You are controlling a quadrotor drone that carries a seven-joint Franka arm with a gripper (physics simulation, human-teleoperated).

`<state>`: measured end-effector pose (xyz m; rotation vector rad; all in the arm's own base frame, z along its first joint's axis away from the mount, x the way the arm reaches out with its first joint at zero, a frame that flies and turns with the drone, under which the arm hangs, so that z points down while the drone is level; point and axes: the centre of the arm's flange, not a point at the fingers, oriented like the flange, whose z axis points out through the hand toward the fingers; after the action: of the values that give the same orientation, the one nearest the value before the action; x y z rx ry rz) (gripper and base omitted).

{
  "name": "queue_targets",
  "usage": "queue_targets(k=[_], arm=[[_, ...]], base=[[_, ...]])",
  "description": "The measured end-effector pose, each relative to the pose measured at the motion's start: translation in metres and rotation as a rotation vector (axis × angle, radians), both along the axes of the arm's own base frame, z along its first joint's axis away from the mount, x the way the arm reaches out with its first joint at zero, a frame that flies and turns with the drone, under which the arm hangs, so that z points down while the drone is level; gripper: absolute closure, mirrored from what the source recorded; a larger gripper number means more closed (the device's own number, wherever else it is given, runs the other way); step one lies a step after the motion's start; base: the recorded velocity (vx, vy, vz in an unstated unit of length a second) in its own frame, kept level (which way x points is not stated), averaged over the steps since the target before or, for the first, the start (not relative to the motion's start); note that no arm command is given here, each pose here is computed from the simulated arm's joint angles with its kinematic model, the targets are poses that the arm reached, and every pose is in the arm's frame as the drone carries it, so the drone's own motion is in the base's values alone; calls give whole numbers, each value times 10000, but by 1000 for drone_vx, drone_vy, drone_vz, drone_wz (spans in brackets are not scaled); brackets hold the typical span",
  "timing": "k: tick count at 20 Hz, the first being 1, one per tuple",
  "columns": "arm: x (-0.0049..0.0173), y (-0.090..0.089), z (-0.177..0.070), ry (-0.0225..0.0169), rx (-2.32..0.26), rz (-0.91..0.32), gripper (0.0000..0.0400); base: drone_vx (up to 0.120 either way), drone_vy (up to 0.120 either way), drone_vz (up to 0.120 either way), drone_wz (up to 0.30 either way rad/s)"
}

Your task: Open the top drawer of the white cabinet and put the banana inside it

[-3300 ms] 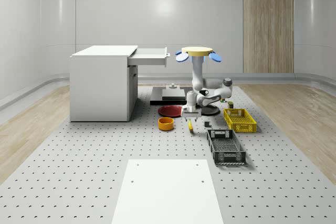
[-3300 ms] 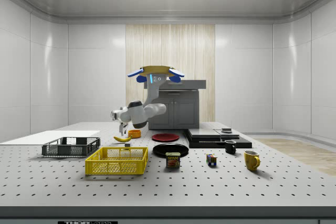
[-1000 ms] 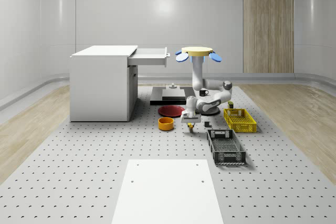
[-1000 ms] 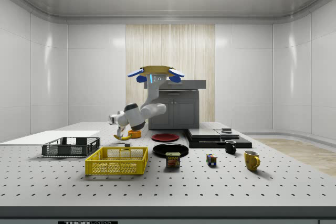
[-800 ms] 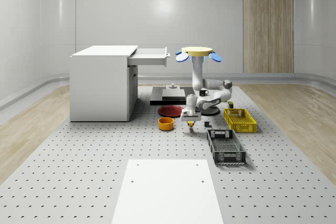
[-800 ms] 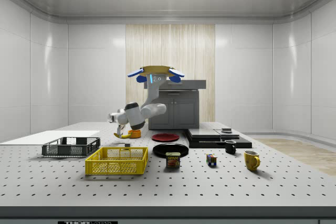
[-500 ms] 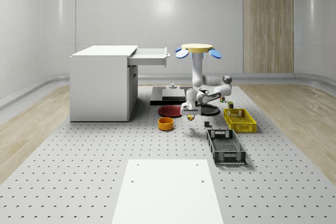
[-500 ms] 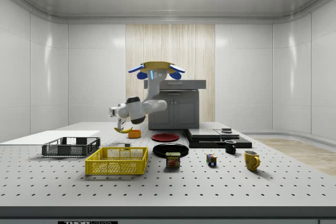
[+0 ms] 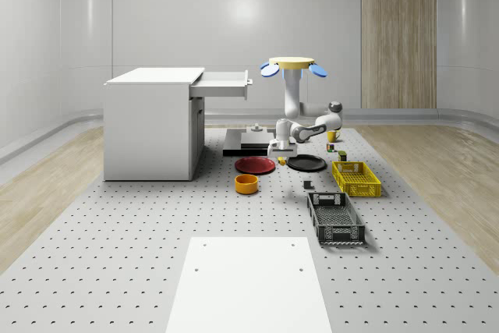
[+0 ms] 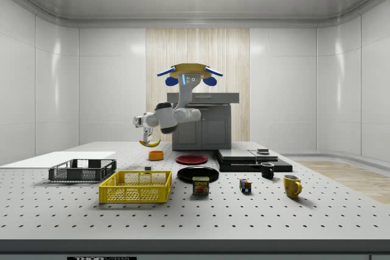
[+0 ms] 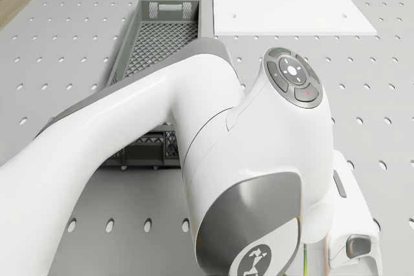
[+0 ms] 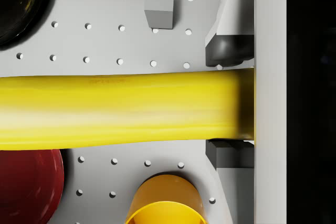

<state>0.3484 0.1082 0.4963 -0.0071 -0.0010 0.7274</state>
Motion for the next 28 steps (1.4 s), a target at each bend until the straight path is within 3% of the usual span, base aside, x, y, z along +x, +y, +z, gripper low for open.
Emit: queue_targets(k=[28], arm=[[0,0,-7,0,-1,63,211]], base=[[-120,0,120,0]])
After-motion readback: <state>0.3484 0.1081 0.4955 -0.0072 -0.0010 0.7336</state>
